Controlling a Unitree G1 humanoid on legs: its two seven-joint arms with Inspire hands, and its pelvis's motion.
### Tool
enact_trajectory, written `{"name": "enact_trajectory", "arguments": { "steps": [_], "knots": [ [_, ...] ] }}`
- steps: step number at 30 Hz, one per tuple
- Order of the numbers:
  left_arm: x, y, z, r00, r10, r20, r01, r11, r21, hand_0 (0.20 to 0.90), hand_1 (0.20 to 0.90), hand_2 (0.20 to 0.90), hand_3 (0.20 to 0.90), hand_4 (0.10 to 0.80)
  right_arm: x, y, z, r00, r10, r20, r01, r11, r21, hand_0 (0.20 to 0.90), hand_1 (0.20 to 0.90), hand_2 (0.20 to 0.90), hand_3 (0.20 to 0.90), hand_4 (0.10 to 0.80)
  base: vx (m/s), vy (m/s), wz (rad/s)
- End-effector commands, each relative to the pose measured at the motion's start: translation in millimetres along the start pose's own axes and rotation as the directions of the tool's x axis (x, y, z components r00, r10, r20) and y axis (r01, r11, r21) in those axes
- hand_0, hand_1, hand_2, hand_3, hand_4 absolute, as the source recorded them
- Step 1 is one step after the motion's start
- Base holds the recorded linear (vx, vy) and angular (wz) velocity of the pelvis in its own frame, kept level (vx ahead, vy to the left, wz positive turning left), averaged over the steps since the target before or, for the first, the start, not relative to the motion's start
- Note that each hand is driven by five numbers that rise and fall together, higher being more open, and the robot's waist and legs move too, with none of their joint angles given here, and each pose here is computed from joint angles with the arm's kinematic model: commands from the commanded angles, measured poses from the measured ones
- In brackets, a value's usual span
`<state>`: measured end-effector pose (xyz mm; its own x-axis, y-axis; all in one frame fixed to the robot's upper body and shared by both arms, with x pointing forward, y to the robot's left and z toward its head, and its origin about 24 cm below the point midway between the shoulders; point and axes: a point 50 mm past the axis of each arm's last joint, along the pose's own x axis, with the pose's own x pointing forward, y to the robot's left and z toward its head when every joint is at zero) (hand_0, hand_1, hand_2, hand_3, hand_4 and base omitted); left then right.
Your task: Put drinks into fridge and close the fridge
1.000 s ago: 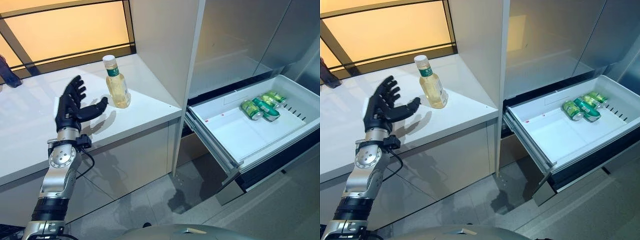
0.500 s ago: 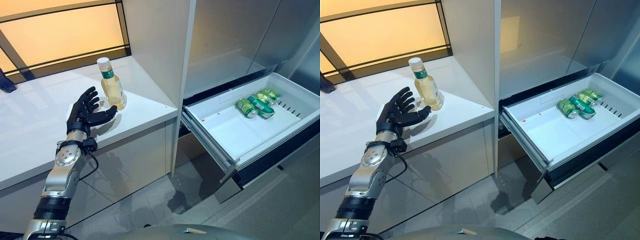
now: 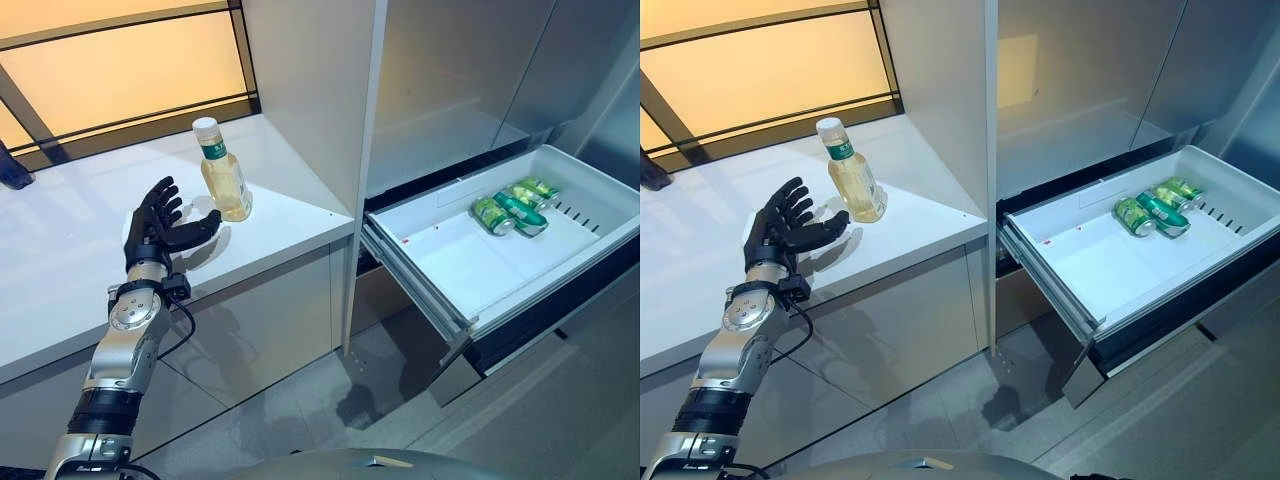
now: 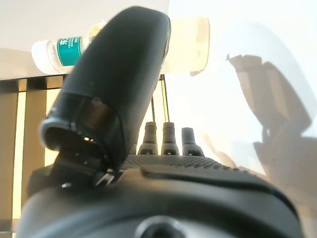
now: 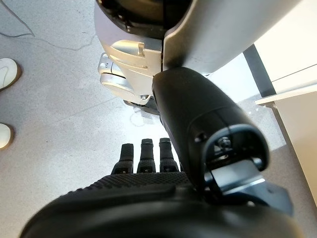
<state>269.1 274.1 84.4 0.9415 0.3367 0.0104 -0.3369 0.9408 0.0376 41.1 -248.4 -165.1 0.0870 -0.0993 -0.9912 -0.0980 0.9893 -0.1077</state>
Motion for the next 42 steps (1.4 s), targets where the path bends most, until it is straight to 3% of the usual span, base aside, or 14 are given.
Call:
{"name": "enact_trajectory", "arguments": {
  "steps": [1, 22, 42],
  "knots": [
    [33.2, 0.2, 91.1, 0.936, 0.020, 0.352, -0.007, 0.999, -0.037, 0.900, 0.900, 0.900, 0.900, 0.800, 2.3, 21.3, 17.1, 0.996, 0.081, 0.049, -0.078, 0.995, -0.058, 0.900, 0.900, 0.900, 0.900, 0.800, 0.000, 0.000, 0.00],
    [36.7, -23.6, 115.1, 0.912, -0.128, 0.390, 0.176, 0.980, -0.089, 0.900, 0.900, 0.900, 0.900, 0.800, 1.9, 18.8, 18.7, 0.996, 0.083, 0.042, -0.080, 0.994, -0.075, 0.900, 0.900, 0.900, 0.900, 0.800, 0.006, -0.002, -0.03],
    [48.7, -28.3, 124.6, 0.918, -0.103, 0.382, 0.165, 0.977, -0.133, 0.900, 0.900, 0.900, 0.900, 0.800, 1.9, 17.2, 19.7, 0.996, 0.080, 0.035, -0.076, 0.993, -0.092, 0.900, 0.900, 0.900, 0.900, 0.800, 0.000, 0.000, 0.00]
  ]
}}
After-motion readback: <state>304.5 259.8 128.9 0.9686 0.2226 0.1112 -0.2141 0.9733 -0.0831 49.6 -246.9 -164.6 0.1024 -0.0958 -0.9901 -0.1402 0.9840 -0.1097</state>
